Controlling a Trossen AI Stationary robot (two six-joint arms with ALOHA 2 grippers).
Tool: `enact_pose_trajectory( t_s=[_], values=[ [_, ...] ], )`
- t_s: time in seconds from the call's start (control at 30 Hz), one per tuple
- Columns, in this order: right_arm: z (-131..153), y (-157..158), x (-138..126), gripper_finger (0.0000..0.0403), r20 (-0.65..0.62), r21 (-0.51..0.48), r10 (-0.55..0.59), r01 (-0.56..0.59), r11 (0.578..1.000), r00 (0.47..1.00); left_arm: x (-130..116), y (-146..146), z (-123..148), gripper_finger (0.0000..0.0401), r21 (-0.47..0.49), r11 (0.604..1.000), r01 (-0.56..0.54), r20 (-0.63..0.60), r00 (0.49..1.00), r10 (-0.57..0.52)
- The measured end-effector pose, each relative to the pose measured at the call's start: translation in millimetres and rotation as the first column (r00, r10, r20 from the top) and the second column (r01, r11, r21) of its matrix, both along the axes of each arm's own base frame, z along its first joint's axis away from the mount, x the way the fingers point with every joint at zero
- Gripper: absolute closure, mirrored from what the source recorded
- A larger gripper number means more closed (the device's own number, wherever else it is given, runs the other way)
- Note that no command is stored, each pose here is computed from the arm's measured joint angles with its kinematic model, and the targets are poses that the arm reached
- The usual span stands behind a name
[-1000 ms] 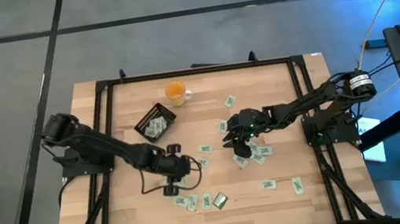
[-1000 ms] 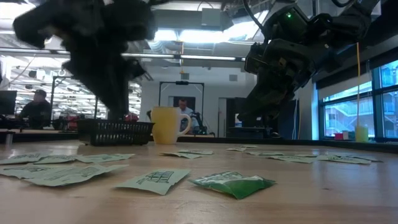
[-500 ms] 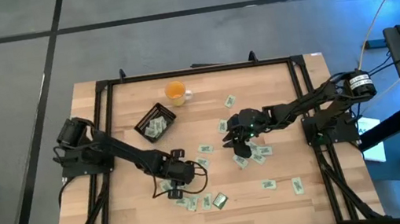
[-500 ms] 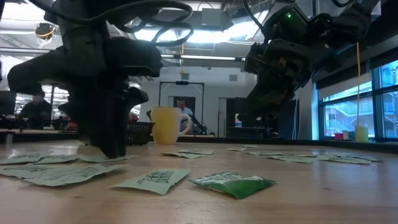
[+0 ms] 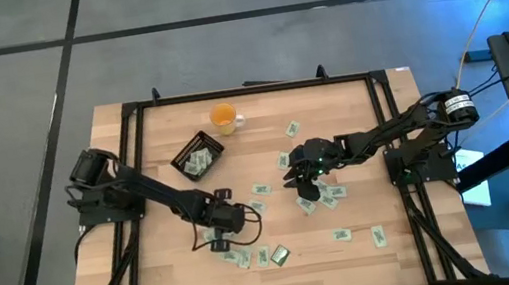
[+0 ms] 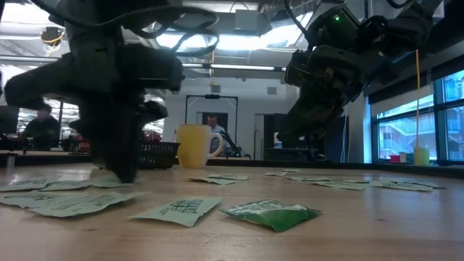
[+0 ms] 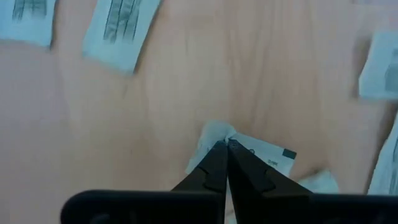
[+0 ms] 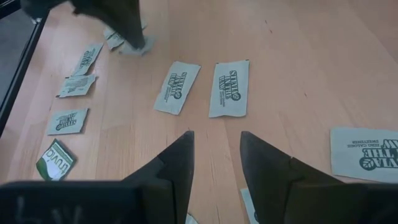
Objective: Pick and place Stevia / Truvia into bins
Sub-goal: Put the green stevia packet into the black bin
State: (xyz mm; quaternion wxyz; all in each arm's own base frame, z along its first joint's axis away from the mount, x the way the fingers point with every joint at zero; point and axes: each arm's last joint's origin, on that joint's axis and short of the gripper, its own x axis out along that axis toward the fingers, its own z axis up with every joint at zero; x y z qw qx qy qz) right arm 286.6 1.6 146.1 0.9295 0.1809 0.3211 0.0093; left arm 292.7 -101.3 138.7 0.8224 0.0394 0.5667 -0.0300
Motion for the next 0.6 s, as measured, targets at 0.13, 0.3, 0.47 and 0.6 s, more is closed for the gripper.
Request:
enact_pose_trajectory(
  t_s=[0.13, 0.3, 0.47, 0.6],
  values=[
    [0.0, 0.0, 0.0, 0.0269, 0.0, 0.0, 0.0, 0.0, 1.0, 1.0, -7.6, 7.0, 31.6, 0.0398, 0.012, 0.999, -0.033, 0.067, 0.997, 0.032],
    [0.1, 0.1, 0.1, 0.027, 0.001, 0.0, 0.0, 0.0, 1.0, 1.0, -31.6, 37.4, 72.0, 0.0398, 0.156, 0.943, -0.295, 0.167, 0.948, 0.269],
    [0.1, 0.0, 0.1, 0.027, 0.001, 0.001, 0.0, 0.0, 1.0, 1.0, -59.1, 72.6, 100.4, 0.0397, 0.189, 0.81, -0.556, 0.238, 0.826, 0.511],
    [0.2, 0.0, 0.2, 0.027, 0.002, 0.0, -0.001, 0.001, 1.0, 1.0, -70.9, 99.0, 109.9, 0.0397, 0.168, 0.699, -0.695, 0.277, 0.713, 0.644]
  ],
)
